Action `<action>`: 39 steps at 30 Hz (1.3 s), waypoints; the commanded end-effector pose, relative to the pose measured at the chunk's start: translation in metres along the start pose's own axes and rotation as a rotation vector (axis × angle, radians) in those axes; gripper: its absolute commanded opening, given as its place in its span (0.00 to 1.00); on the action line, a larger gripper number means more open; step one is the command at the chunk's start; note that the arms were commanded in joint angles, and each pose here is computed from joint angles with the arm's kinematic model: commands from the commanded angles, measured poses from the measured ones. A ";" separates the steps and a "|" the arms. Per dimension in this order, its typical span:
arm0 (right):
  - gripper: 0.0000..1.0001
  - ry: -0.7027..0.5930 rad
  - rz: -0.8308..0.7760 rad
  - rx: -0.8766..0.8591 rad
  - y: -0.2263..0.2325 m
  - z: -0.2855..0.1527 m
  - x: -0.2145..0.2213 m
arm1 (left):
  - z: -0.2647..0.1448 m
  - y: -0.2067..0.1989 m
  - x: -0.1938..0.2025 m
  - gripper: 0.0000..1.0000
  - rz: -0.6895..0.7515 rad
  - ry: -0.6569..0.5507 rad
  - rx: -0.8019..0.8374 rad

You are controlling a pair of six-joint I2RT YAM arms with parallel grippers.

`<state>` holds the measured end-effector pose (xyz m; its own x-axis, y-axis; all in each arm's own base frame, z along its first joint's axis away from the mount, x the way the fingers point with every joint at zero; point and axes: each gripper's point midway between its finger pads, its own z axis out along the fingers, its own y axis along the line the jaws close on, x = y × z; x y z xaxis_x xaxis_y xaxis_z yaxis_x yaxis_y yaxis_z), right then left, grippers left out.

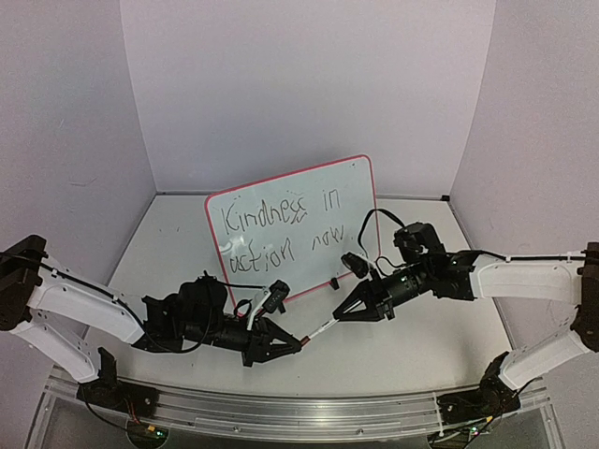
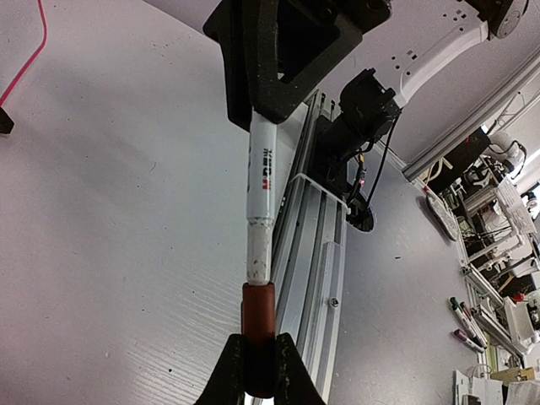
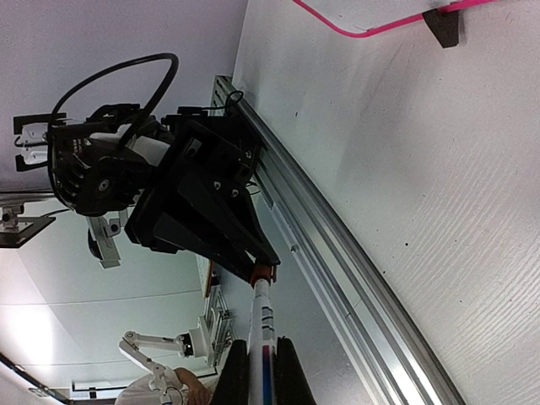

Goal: Write a sentence on the whiteboard
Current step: Insert the whiteboard marker without the cap into the pen cap.

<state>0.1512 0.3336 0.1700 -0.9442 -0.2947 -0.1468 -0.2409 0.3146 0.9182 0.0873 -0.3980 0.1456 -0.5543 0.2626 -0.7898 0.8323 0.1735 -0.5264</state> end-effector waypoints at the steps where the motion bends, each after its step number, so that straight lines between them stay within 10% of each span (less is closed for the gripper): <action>1: 0.00 0.009 -0.046 -0.028 0.013 0.004 -0.005 | 0.002 -0.014 -0.028 0.00 0.046 -0.079 0.038; 39: 0.00 0.011 -0.111 -0.024 0.045 0.051 0.018 | 0.014 -0.060 -0.091 0.00 0.213 -0.164 0.178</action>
<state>0.1253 0.3627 0.1418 -0.9436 -0.3137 -0.1055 -0.2466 0.4535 0.8565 0.0689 -0.4056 0.1155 -0.5257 0.4612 -0.7148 0.8380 0.1361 -0.5284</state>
